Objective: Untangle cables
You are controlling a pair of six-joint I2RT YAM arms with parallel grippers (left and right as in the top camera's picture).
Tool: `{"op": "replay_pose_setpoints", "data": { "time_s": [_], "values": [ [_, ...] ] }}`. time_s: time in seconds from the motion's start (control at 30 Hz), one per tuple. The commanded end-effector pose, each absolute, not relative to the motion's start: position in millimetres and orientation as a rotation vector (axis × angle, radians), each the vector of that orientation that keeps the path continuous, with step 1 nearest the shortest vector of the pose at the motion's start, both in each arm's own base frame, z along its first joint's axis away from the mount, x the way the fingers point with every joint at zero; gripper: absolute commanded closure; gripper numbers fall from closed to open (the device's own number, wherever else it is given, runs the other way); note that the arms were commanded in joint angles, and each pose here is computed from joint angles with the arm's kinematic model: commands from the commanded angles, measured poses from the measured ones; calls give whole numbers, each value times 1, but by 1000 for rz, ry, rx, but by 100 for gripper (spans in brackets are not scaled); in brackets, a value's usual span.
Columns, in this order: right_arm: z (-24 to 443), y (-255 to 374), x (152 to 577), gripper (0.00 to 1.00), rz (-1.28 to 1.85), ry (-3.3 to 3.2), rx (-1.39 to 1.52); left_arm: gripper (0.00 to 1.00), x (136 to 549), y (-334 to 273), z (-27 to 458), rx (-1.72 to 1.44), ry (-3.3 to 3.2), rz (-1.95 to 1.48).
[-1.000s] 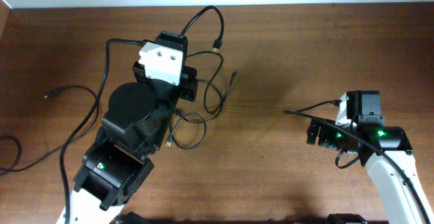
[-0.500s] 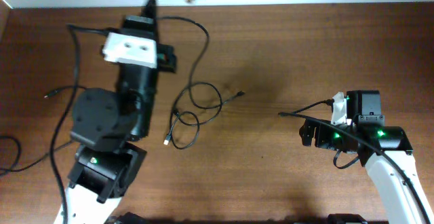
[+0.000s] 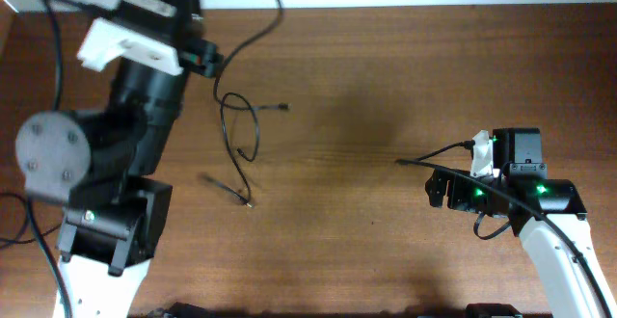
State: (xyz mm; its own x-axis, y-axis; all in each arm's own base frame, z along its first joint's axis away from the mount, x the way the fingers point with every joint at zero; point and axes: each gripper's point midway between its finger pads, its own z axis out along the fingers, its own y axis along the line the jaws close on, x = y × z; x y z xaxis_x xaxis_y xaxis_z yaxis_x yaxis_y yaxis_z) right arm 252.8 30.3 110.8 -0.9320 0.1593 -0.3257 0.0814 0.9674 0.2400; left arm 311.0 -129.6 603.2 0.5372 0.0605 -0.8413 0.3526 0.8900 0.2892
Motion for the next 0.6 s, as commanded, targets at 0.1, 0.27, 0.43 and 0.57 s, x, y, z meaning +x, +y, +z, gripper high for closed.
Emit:
{"op": "replay_pose_setpoints", "data": {
  "time_s": [0.1,0.27,0.43,0.57],
  "values": [
    [112,33,252,1,329,2771,150,100,347,-165,549,586,1181,-305],
    [112,33,252,1,329,2771,150,100,381,-115,498,456,1449,32],
    [112,33,252,1,329,2771,150,100,378,3,466,115,1682,660],
    [112,33,252,1,329,2771,150,100,357,63,452,90,1801,1028]
  ]
}}
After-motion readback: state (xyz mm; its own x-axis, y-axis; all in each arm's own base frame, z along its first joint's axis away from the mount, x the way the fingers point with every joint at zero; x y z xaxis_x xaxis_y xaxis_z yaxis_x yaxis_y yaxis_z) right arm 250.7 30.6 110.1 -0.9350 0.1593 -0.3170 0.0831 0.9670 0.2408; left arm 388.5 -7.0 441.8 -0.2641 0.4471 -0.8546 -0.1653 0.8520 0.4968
